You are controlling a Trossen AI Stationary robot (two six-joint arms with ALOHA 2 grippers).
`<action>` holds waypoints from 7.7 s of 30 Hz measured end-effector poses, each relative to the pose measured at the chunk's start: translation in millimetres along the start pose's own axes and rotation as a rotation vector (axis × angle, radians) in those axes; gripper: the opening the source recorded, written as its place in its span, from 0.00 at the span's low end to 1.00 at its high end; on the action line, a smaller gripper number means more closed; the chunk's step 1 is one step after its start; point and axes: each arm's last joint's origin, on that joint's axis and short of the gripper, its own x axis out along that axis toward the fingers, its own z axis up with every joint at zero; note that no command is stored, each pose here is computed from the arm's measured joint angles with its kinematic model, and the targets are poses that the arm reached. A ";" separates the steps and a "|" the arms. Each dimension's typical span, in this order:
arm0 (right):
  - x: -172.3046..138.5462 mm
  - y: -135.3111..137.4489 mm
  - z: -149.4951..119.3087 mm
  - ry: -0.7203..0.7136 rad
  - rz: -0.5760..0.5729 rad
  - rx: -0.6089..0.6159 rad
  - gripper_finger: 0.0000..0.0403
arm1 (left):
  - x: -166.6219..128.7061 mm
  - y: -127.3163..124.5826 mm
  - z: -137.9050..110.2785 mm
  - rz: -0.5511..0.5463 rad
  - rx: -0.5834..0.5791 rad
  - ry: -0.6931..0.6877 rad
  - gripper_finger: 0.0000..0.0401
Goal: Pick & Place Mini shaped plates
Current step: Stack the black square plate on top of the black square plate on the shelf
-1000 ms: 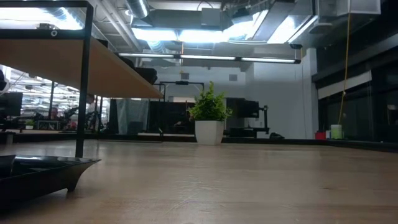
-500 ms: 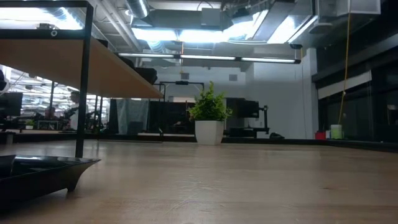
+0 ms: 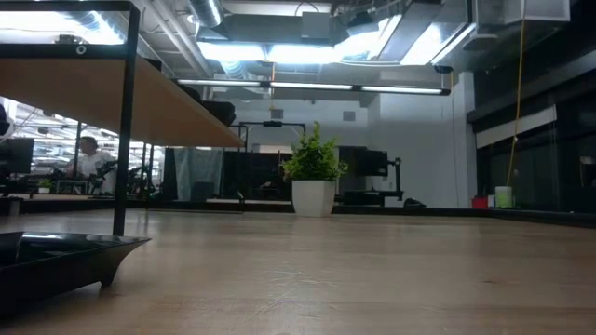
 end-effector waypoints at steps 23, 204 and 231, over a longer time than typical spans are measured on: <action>-2.2 -4.8 8.9 0.003 -0.031 -0.075 0.02 | 0.0 0.0 0.0 0.000 0.000 0.000 0.01; -144.8 -18.0 295.3 -1.176 -0.145 -0.854 0.29 | 0.1 -0.1 0.0 0.000 0.000 0.001 0.01; -134.1 11.3 263.3 -1.089 0.055 -0.936 0.40 | 0.0 0.0 0.0 0.000 0.000 0.000 0.01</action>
